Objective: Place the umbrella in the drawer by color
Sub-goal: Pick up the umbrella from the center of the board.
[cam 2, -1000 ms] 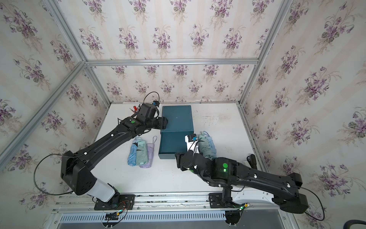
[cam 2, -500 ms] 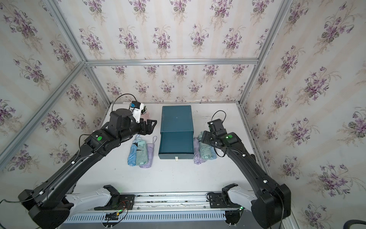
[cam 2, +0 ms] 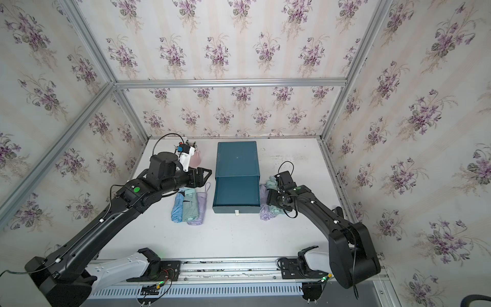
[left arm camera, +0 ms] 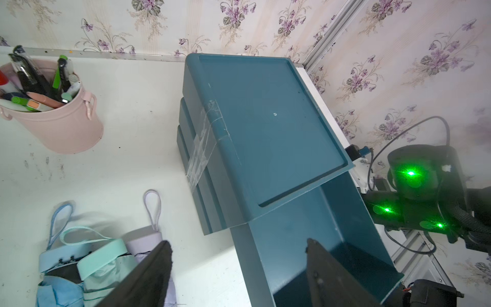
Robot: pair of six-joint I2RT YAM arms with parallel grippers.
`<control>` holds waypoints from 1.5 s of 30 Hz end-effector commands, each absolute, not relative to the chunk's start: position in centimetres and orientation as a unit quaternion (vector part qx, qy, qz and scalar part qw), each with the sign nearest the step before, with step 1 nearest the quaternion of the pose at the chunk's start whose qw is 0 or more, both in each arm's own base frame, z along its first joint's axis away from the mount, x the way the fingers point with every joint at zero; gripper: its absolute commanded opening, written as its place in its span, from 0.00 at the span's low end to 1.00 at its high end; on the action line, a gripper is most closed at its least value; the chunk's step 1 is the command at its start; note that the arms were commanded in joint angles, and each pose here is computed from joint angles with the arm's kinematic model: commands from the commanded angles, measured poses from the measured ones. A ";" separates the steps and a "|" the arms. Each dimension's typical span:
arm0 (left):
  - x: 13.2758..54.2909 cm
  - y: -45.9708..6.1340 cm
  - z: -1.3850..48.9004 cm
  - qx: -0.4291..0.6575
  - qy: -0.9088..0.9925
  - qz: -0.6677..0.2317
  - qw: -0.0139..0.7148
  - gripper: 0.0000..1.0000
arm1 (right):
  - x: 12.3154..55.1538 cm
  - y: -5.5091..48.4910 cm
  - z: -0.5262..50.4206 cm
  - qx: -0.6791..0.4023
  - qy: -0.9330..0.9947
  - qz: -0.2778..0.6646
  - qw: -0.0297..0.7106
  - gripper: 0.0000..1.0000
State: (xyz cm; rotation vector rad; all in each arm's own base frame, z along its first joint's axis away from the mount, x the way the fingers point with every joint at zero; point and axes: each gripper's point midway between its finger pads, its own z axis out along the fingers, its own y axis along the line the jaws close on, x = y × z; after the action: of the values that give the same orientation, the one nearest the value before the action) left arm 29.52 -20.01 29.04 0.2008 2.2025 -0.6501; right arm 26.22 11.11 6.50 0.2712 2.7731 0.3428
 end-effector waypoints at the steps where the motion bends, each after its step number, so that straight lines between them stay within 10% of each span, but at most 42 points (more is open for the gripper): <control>1: 29.7 -20.5 28.8 0.085 0.873 -0.266 0.399 0.78 | 26.3 11.1 6.6 0.104 0.972 0.124 0.172 0.58; 12: 29.9 -20.8 29.4 0.078 0.872 -0.272 0.399 0.81 | 28.1 10.4 13.6 0.100 0.949 0.130 0.268 0.16; 23: 28.6 -25.0 33.9 0.134 0.819 -0.399 0.391 0.87 | 27.7 19.2 32.2 -0.034 0.818 0.380 0.431 0.18; 33: 28.4 -27.5 35.5 0.146 0.782 -0.475 0.375 0.96 | 22.6 31.6 37.3 -0.178 0.772 0.433 0.430 0.18; 45: 28.8 -27.7 34.6 0.118 0.792 -0.483 0.355 0.65 | 22.7 32.8 35.4 -0.172 0.793 0.385 0.439 0.24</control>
State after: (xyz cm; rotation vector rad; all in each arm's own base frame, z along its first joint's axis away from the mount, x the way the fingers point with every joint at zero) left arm 28.28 -27.61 34.54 0.3312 2.0520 -1.2477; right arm 21.97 32.74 33.26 -0.4659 2.0652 0.9535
